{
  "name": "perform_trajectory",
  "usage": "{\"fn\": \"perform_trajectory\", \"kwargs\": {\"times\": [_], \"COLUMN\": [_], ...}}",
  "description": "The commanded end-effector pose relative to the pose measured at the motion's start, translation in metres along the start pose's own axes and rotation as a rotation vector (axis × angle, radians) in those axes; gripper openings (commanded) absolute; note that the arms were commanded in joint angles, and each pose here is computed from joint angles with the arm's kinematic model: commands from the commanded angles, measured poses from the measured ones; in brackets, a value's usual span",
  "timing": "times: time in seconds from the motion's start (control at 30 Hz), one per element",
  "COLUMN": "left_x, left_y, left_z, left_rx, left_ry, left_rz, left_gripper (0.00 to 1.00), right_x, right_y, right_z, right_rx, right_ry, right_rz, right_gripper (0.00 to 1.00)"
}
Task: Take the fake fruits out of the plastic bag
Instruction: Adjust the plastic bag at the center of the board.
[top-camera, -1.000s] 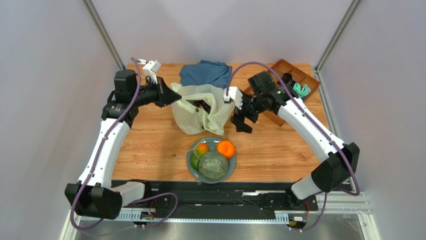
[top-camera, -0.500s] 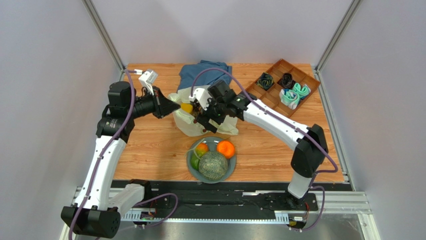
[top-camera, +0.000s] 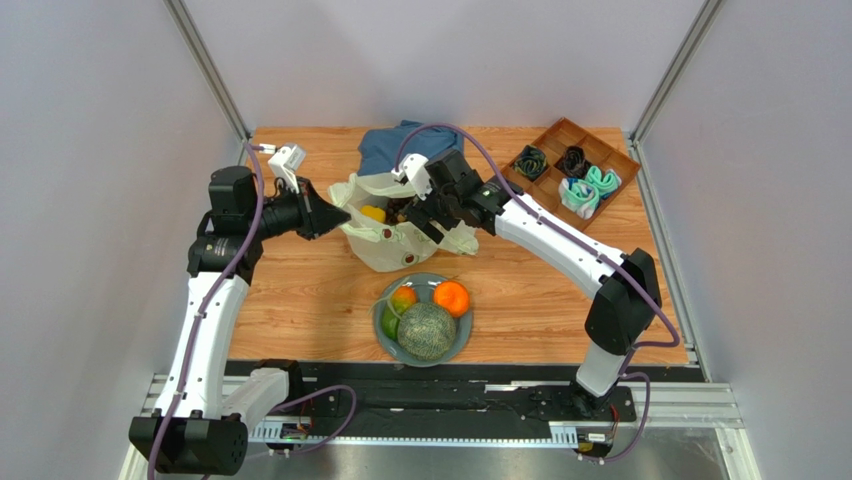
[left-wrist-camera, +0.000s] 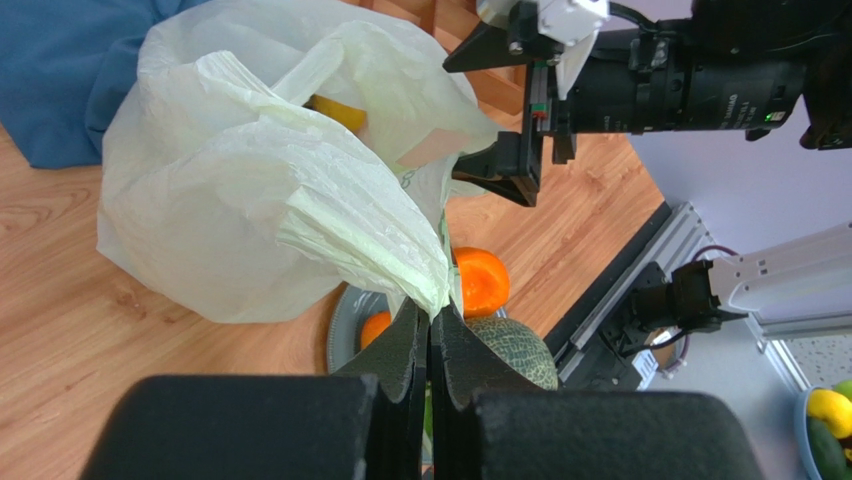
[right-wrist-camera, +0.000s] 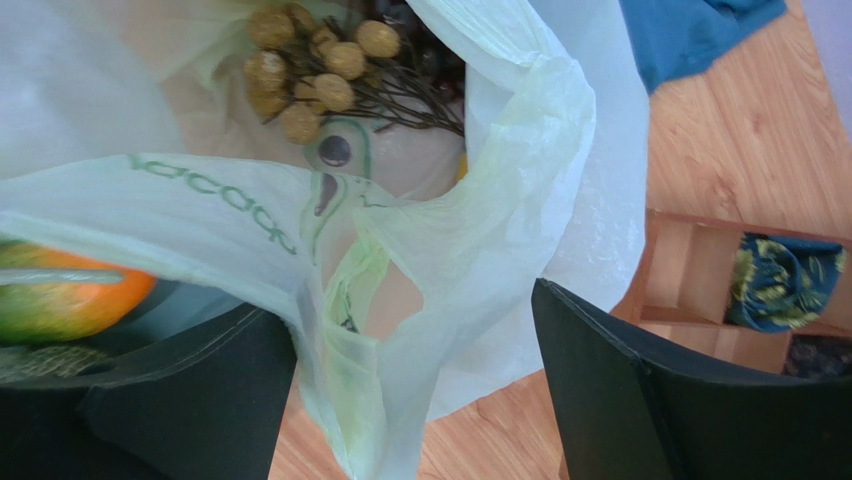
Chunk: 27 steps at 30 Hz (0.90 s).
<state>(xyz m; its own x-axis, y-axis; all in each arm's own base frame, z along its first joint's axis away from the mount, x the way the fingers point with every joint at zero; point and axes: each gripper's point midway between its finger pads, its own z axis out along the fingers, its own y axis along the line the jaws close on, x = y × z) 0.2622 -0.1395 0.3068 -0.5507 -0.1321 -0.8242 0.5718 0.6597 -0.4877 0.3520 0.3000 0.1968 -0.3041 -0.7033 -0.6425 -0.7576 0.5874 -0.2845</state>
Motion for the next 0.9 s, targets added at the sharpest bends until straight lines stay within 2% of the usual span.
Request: {"fn": "perform_trajectory", "kwargs": {"times": [0.0, 0.07, 0.13, 0.17, 0.27, 0.47, 0.67, 0.7, 0.77, 0.8, 0.87], "left_x": [0.005, 0.005, 0.008, 0.008, 0.009, 0.005, 0.000, -0.001, -0.009, -0.014, -0.039], "left_y": [-0.006, -0.010, -0.009, -0.008, -0.010, -0.009, -0.003, -0.002, 0.004, 0.006, 0.010], "left_z": [0.000, 0.000, 0.000, -0.001, -0.003, 0.000, 0.004, 0.005, 0.009, 0.010, 0.014], "left_rx": [0.042, 0.063, 0.066, 0.057, 0.057, 0.061, 0.049, 0.045, 0.027, 0.022, -0.003], "left_ry": [0.014, 0.011, 0.014, 0.010, 0.004, 0.013, 0.012, 0.011, 0.007, 0.001, -0.028], "left_rz": [-0.015, -0.017, -0.017, -0.010, -0.018, -0.024, -0.017, -0.011, 0.008, 0.020, 0.081], "left_gripper": [0.00, 0.00, 0.00, 0.00, 0.00, 0.00, 0.00, 0.00, 0.00, 0.00, 0.00], "right_x": [-0.043, -0.048, -0.052, -0.046, -0.025, -0.001, 0.021, 0.034, 0.027, 0.034, 0.004], "right_y": [0.028, 0.037, 0.029, 0.018, 0.009, 0.007, -0.024, -0.022, -0.039, -0.041, -0.067], "right_z": [-0.052, -0.066, -0.068, -0.061, -0.029, 0.012, 0.041, 0.054, 0.059, 0.068, 0.061], "right_rx": [-0.222, -0.290, -0.232, -0.148, -0.065, -0.032, 0.126, 0.112, 0.096, 0.072, 0.072], "right_ry": [-0.185, -0.218, -0.254, -0.232, -0.128, -0.004, 0.072, 0.131, 0.147, 0.173, 0.080], "right_rz": [-0.017, -0.026, -0.015, -0.015, -0.036, -0.060, -0.111, -0.128, -0.124, -0.111, -0.063], "right_gripper": [0.89, 0.90, 0.91, 0.92, 0.93, 0.92, 0.95, 0.89, 0.66, 0.41, 0.22]}}
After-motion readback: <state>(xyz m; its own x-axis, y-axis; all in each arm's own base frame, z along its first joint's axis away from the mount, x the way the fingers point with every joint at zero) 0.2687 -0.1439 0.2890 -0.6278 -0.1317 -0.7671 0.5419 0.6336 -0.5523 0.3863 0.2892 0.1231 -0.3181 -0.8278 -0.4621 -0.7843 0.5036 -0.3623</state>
